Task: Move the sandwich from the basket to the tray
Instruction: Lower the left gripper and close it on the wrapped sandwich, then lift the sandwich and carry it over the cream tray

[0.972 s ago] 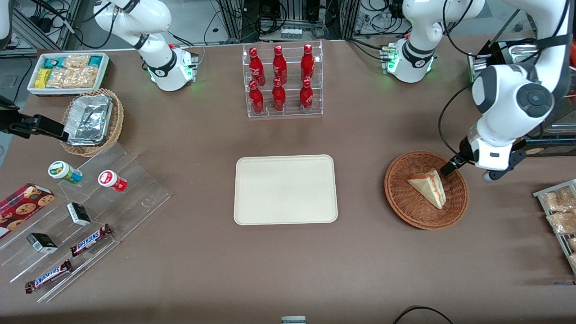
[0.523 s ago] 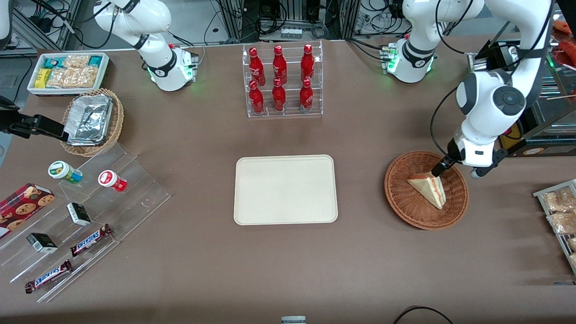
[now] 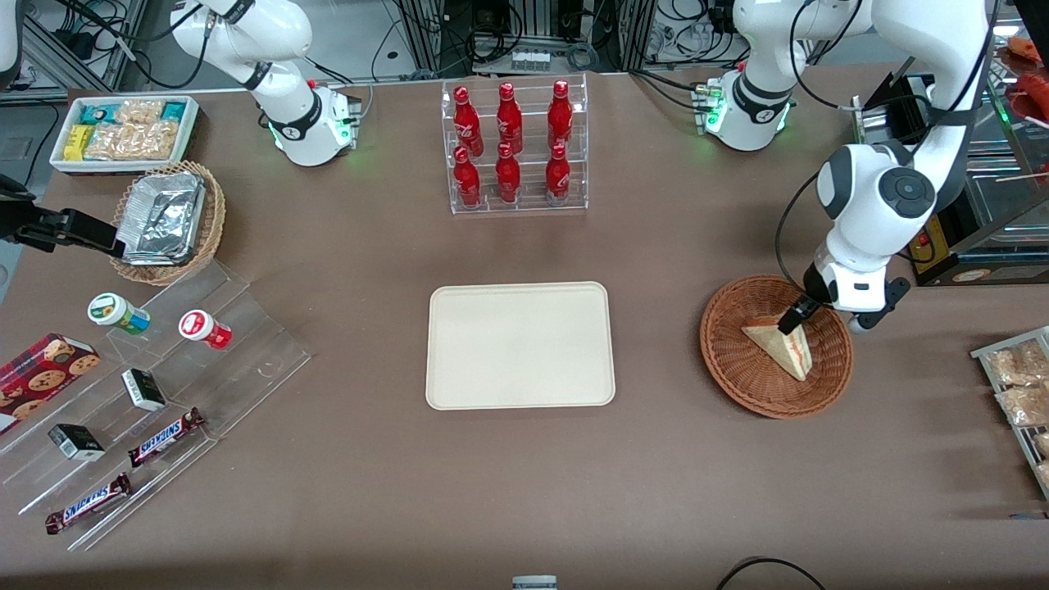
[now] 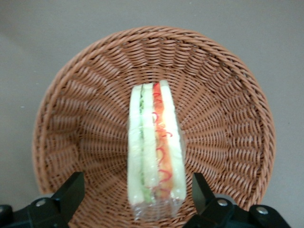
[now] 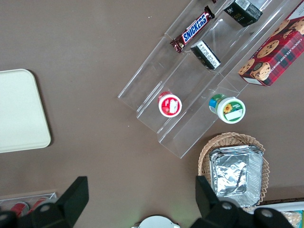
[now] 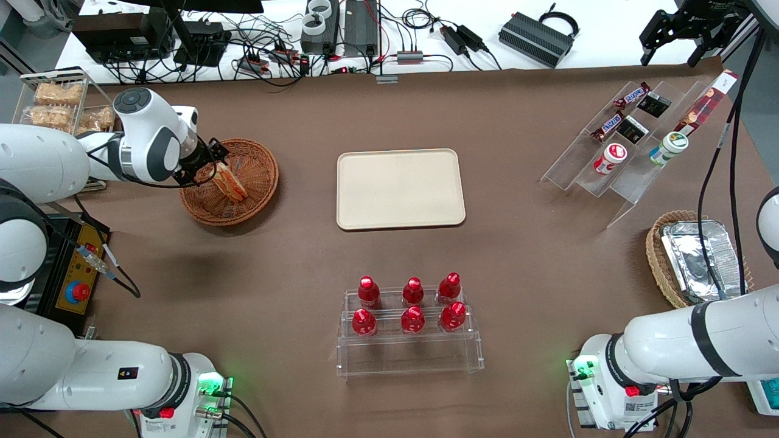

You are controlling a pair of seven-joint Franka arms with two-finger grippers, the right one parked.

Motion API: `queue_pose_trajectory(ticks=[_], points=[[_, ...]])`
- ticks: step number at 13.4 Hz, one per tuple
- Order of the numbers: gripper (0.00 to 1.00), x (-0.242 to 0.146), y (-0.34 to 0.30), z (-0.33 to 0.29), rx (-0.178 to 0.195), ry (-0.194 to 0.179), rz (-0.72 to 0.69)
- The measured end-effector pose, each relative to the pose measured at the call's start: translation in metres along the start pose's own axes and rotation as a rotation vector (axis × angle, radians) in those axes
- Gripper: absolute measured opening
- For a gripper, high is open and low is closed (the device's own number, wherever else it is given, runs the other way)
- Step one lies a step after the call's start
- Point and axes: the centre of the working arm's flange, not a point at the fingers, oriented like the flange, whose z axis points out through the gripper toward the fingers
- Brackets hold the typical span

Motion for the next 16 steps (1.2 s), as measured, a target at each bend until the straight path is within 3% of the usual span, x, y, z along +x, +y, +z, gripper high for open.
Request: queue_pose_trajectory(ticks=[5,8,11,12,15,16], points=[[0.95,-0.006,0.004,0.026,0.005,-0.012,-0.003],[0.61,0.005,0.015,0.016,0.012,-0.017,-0.004],[0.33,0.02,0.049,-0.021,0.094,-0.092,0.021],[0.26,0.018,0.063,-0.032,0.105,-0.103,0.035],[0.18,-0.002,0.081,-0.04,0.123,-0.121,0.073],[0.15,-0.009,0.085,-0.048,0.146,-0.141,0.087]])
